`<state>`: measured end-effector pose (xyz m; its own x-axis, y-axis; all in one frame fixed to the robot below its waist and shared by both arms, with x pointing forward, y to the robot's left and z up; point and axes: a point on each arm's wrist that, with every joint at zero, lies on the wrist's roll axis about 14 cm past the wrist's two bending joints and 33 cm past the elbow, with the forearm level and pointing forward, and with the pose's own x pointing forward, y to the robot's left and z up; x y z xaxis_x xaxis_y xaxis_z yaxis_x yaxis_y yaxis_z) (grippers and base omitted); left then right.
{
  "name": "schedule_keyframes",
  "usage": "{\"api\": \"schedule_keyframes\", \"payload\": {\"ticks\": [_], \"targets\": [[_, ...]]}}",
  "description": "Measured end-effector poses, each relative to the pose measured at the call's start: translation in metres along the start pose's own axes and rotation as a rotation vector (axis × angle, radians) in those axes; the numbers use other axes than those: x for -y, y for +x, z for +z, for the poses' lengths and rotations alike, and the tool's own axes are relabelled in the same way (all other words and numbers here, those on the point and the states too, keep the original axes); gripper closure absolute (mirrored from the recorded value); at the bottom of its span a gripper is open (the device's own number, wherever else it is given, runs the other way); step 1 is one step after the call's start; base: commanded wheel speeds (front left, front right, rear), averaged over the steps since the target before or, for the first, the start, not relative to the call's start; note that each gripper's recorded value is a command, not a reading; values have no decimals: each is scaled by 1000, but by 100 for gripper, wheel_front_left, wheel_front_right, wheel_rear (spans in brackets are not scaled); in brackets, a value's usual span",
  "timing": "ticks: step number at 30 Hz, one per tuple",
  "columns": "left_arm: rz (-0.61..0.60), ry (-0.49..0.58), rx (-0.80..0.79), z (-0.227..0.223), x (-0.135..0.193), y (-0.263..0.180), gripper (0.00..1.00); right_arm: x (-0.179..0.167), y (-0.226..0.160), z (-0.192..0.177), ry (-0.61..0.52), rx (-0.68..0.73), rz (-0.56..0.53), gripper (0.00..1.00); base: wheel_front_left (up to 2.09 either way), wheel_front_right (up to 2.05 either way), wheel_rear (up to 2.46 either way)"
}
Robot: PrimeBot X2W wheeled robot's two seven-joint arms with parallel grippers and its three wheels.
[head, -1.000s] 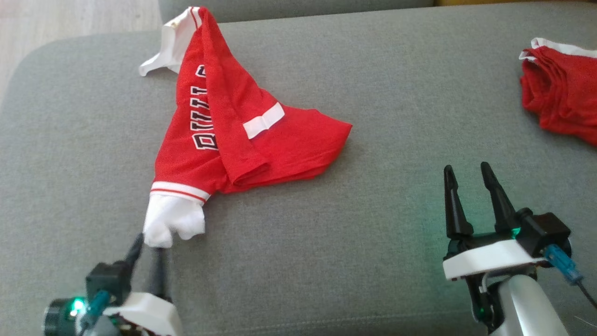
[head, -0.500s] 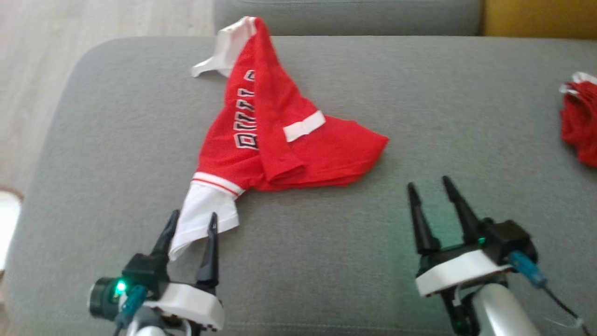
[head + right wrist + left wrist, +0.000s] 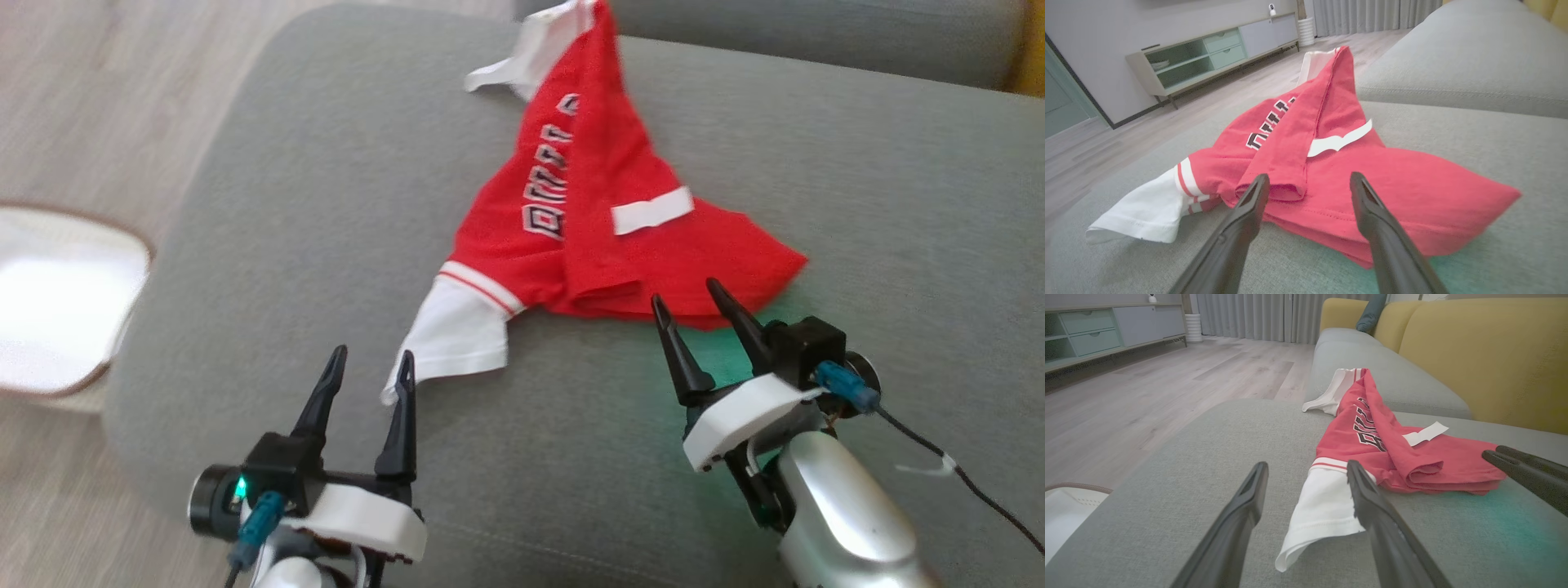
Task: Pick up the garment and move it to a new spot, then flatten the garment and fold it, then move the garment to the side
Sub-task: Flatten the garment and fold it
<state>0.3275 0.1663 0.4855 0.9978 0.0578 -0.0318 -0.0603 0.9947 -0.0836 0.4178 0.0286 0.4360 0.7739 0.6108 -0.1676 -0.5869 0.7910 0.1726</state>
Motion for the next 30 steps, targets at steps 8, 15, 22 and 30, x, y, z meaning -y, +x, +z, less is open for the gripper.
{"api": "schedule_keyframes", "payload": {"ticks": [8, 15, 22, 30], "targets": [[86, 1, -4, -1, -21, -5, 0, -11, 26, -30, -28, -112, 62, 0, 0, 0, 0], [140, 6, -9, -3, -35, -6, 0, -10, 42, -47, -50, -162, 80, 20, 0, 0, 0], [126, 7, -11, -5, -33, -1, 0, 1, 48, -37, -65, -131, 59, 62, 0, 0, 0], [92, 10, -22, -10, -24, 5, 0, 11, 48, -31, -76, -117, 40, 100, 0, 0, 0]]}}
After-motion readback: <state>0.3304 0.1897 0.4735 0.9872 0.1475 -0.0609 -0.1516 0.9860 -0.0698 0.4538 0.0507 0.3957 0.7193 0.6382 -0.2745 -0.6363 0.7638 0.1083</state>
